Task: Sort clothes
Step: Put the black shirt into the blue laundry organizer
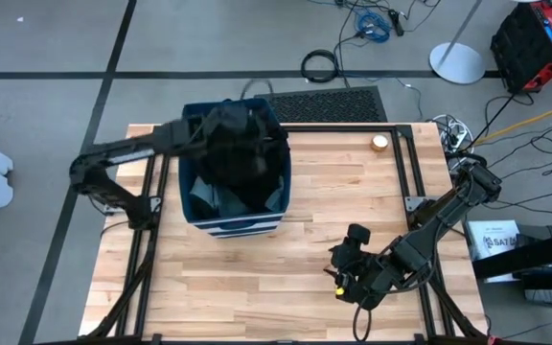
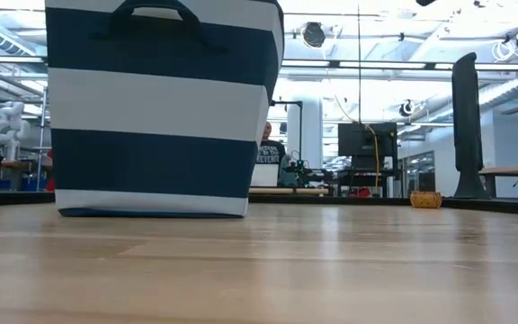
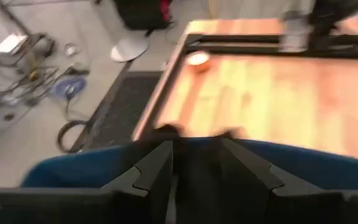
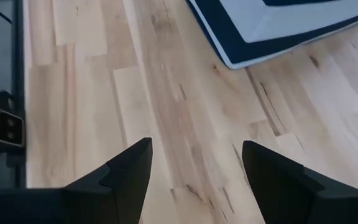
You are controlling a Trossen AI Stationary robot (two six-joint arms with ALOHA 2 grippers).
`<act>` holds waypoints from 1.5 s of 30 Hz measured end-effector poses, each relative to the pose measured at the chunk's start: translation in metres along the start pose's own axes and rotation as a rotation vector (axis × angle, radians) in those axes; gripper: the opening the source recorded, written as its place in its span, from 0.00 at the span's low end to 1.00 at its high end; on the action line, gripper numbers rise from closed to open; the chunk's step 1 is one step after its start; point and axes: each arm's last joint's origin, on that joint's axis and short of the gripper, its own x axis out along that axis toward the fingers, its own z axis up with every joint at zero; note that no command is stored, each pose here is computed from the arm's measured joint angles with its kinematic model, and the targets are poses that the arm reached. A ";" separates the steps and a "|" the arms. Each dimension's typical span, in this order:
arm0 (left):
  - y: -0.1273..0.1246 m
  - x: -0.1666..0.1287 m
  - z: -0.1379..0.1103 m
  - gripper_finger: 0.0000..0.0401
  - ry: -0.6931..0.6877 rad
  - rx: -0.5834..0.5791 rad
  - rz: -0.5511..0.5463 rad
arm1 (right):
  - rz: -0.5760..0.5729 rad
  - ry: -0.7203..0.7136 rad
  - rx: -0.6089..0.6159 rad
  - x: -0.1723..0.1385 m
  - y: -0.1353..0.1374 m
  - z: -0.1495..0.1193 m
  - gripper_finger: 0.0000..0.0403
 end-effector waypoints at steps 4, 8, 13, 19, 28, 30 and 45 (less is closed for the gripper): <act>0.027 0.035 -0.016 0.35 0.107 -0.014 0.050 | -0.020 0.026 -0.014 -0.003 0.000 -0.006 0.59; 0.034 0.050 -0.028 0.35 0.201 -0.016 0.031 | -0.030 0.040 -0.022 -0.005 -0.001 -0.009 0.59; 0.032 0.063 -0.048 0.35 0.385 -0.007 0.002 | -0.032 0.032 -0.023 -0.007 -0.007 -0.004 0.59; 0.030 0.053 -0.064 0.35 0.578 -0.009 0.013 | -0.012 0.009 -0.001 -0.017 -0.014 0.001 0.59; 0.029 0.043 -0.077 0.35 0.746 0.010 0.029 | -0.006 -0.012 0.013 -0.021 -0.017 0.003 0.59; 0.029 0.045 -0.075 0.35 0.719 0.010 0.029 | -0.013 -0.020 0.013 -0.021 -0.017 0.004 0.59; 0.014 0.074 -0.079 0.35 0.706 0.070 -0.117 | -0.019 -0.024 -0.013 -0.021 -0.018 0.004 0.59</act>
